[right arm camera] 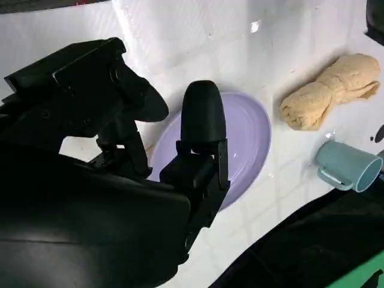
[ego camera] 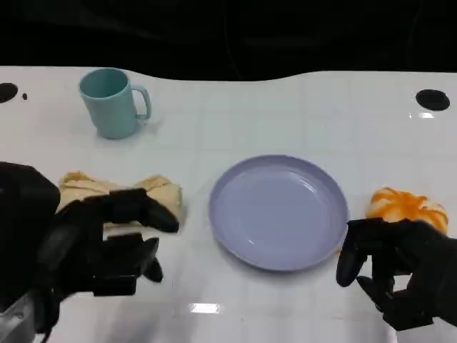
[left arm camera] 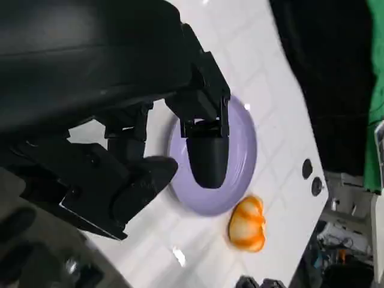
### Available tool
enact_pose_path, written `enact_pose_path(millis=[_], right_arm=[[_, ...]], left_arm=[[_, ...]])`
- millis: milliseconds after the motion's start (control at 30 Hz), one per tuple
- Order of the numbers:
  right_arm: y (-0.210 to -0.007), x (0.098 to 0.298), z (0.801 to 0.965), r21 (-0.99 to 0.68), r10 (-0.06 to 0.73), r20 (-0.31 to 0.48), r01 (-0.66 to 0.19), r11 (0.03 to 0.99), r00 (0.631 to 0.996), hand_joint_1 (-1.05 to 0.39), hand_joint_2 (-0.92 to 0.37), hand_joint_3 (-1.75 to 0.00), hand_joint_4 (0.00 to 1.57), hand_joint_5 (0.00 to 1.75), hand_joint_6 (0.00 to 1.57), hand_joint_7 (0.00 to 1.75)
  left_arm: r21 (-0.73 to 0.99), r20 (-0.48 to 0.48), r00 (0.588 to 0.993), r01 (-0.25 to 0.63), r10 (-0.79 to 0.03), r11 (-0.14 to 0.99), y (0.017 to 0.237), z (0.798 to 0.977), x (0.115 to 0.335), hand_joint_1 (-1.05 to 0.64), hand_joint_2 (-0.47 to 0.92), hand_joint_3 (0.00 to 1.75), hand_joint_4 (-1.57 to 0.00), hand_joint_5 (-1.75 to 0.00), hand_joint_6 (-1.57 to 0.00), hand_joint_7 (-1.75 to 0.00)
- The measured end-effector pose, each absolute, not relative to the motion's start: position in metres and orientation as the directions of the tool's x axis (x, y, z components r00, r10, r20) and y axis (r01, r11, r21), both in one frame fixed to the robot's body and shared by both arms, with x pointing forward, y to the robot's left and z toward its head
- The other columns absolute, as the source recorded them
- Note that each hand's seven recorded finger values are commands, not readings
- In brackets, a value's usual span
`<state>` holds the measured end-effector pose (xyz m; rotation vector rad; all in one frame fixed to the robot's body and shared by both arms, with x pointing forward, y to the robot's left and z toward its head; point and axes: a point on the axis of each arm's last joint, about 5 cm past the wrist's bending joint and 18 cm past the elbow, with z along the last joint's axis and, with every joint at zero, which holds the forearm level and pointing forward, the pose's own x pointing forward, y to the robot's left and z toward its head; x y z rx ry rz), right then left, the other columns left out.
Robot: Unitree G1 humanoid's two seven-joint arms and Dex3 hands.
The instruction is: Grasp the towel on the left side of the plate with the left hand and place it into the plate.
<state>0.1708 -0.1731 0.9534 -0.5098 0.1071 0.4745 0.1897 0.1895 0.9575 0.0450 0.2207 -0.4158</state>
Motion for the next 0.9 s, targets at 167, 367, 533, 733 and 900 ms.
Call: enact_pose_path(millis=[167, 367, 533, 733, 900], right_arm=[[-0.171, 0.170, 0.954, -0.430, 0.414, -0.206, -0.462, 0.775, 0.886, 0.03, -0.55, -1.11, 0.74, 1.75, 0.71, 1.44], [-0.171, 0.170, 0.954, -0.420, 0.415, -0.205, -0.463, 0.780, 0.886, 0.02, -0.55, -1.11, 0.74, 1.75, 0.70, 1.44], [-0.171, 0.170, 0.954, -0.418, 0.411, -0.212, -0.462, 0.782, 0.887, 0.02, -0.55, -1.11, 0.74, 1.75, 0.69, 1.44], [-0.171, 0.170, 0.954, -0.418, 0.411, -0.210, -0.462, 0.782, 0.887, 0.01, -0.55, -1.11, 0.75, 1.75, 0.70, 1.45], [-0.170, 0.170, 0.954, -0.420, 0.411, -0.211, -0.461, 0.781, 0.887, 0.01, -0.54, -1.11, 0.75, 1.75, 0.70, 1.45]], left_arm=[[0.190, -0.154, 0.916, 0.395, -0.370, 0.899, 0.192, 0.960, 0.192, -0.24, 0.89, 0.34, -0.35, -0.77, -0.52, -0.12], [0.442, -0.087, 0.915, 0.390, -0.394, 0.808, 0.193, 0.967, 0.194, -0.33, 0.92, 0.15, -0.16, -0.60, -0.32, 0.00], [0.639, -0.067, 0.921, 0.335, -0.384, 0.692, 0.191, 0.970, 0.199, -0.43, 0.92, 0.08, -0.04, -0.52, -0.19, 0.00], [0.875, -0.083, 0.930, 0.240, -0.358, 0.420, 0.191, 0.979, 0.213, -0.58, 0.92, 0.02, -0.05, -0.46, -0.15, 0.00], [0.939, -0.123, 0.926, 0.225, -0.356, 0.261, 0.186, 0.972, 0.226, -0.61, 0.91, 0.01, -0.06, -0.46, -0.16, -0.01]])
